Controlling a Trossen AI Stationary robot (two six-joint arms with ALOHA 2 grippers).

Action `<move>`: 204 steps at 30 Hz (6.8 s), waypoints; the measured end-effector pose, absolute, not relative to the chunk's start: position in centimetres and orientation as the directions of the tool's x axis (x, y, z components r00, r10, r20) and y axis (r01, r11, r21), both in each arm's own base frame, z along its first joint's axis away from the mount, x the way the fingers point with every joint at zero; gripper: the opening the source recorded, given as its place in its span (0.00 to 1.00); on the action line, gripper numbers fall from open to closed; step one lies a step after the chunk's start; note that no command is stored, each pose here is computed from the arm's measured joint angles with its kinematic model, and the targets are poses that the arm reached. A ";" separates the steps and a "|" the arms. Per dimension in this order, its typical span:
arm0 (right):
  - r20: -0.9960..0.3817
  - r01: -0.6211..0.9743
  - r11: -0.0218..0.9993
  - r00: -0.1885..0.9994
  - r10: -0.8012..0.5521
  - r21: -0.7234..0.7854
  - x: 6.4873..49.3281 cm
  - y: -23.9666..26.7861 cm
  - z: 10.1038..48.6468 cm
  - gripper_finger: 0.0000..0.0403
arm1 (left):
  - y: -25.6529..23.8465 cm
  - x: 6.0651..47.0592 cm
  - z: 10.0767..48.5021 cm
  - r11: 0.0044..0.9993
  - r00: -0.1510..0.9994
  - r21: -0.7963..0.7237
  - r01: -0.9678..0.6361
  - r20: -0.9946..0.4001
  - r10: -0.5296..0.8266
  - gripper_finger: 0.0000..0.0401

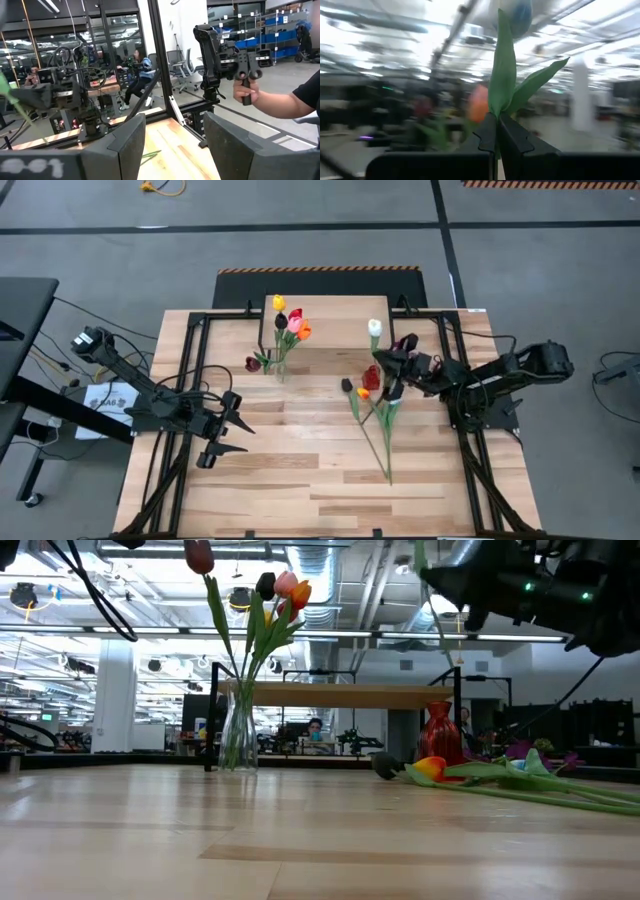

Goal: Pick and place flowers into a vace then onto a shelf
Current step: Put the left white flower into the red vase

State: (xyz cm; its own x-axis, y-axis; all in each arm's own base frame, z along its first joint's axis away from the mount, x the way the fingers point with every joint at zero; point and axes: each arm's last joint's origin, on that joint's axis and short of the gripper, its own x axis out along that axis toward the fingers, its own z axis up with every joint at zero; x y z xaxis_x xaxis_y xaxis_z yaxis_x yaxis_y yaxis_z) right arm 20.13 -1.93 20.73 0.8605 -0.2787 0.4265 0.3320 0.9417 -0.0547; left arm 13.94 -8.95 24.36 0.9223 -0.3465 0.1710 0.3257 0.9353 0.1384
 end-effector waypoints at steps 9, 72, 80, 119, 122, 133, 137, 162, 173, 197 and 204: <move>0.465 0.036 0.990 0.885 0.033 -0.138 22.7 1.2 21.9 0.00 | -9.4 14.7 24.9 0.940 0.899 0.106 0.324 0.274 -0.341 0.48; 0.321 -0.261 0.931 0.886 0.335 -0.254 35.9 9.6 21.8 0.00 | -9.6 26.6 26.5 0.969 0.938 0.143 0.199 0.258 -0.231 0.16; 0.311 -0.264 0.931 0.889 0.337 -0.253 35.9 9.6 21.8 0.01 | -9.6 26.6 26.4 0.968 0.938 0.154 0.199 0.256 -0.234 0.02; -0.124 -0.133 0.963 0.987 0.107 -0.234 32.9 9.7 24.2 0.30 | -7.4 29.2 29.7 0.978 0.998 0.198 0.066 -0.024 -0.063 0.00; -0.131 -0.135 0.964 0.986 0.107 -0.229 32.6 9.6 24.5 0.30 | -7.4 29.2 29.7 0.978 0.998 0.199 0.067 -0.026 -0.064 0.00; -0.076 -0.110 0.969 0.992 0.096 -0.222 32.8 9.0 25.2 0.30 | -7.3 29.2 29.2 0.976 0.996 0.208 0.063 -0.067 -0.050 0.00; -0.050 -0.105 0.971 0.994 0.097 -0.217 32.9 8.9 25.5 0.28 | -7.3 29.2 29.2 0.976 0.997 0.207 0.063 -0.065 -0.050 0.00; -0.166 -0.070 0.984 0.985 0.043 -0.165 31.3 7.6 26.5 0.01 | -8.9 25.4 31.3 0.972 0.984 0.177 0.152 -0.122 -0.132 0.31; -0.153 -0.075 0.972 0.987 0.042 -0.222 20.7 4.9 34.1 0.00 | -10.7 24.3 31.3 0.971 0.981 0.177 0.160 -0.135 -0.137 0.33; 0.034 0.197 0.969 0.980 -0.194 -0.152 17.1 -1.5 24.6 0.00 | -11.5 23.8 31.1 0.978 0.984 0.149 0.146 -0.125 -0.128 0.34; 0.033 0.242 0.959 0.970 -0.240 -0.149 16.9 -2.3 23.9 0.00 | -11.5 23.8 31.1 0.978 0.984 0.150 0.147 -0.125 -0.128 0.34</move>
State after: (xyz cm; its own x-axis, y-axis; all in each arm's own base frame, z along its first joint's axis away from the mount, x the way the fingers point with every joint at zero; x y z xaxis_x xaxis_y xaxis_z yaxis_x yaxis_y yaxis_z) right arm 16.88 -2.32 23.94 0.9703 -0.2396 0.0329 0.2418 0.9588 -0.1494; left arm 23.84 -11.52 31.13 0.9838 -0.1284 -0.1249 0.1467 0.9778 0.1497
